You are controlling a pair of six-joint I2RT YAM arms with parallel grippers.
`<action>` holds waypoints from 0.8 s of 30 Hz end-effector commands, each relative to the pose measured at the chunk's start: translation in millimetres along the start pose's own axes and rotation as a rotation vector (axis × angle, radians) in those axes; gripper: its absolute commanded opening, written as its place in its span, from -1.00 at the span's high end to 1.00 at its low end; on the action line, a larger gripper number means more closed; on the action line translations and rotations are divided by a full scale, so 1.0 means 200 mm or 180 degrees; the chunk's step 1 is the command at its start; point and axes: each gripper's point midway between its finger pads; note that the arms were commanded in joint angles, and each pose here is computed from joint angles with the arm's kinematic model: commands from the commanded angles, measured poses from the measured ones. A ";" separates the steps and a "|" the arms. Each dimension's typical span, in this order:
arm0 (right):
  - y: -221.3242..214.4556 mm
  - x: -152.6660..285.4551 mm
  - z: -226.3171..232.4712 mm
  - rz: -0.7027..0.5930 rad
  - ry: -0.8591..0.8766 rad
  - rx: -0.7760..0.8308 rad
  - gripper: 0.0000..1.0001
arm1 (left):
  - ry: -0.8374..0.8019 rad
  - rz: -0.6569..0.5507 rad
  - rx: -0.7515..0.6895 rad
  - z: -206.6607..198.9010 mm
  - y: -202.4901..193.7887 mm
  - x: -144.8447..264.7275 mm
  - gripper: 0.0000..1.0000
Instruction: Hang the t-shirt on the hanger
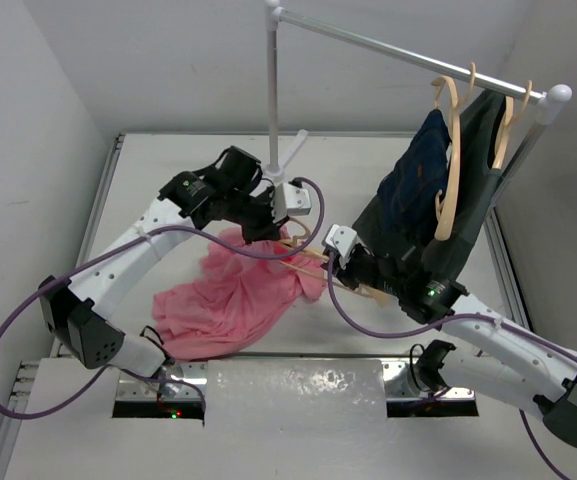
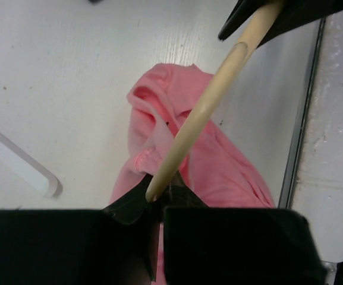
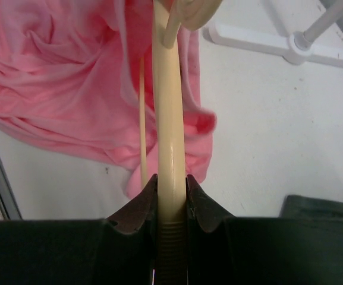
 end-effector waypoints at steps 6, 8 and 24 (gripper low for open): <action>0.17 -0.01 0.08 -0.0551 0.0244 0.0001 1.00 | -0.0150 -0.0125 -0.0494 -0.08 0.08 0.09 0.20; 0.16 -0.03 0.11 -0.0630 0.0330 -0.0128 1.00 | -0.0174 -0.0007 -0.0414 -0.10 0.00 0.05 -0.12; 0.03 -0.17 0.16 -0.0645 0.0461 -0.0526 1.00 | 0.0687 0.0134 0.0016 0.06 -0.24 0.33 -0.99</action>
Point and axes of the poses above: each gripper's point midway between its finger pads, its own x axis back along the fingers, its own z axis along the line the jaws close on, y = z × x, and after that the axes turned 5 degrees about -x, right-handed
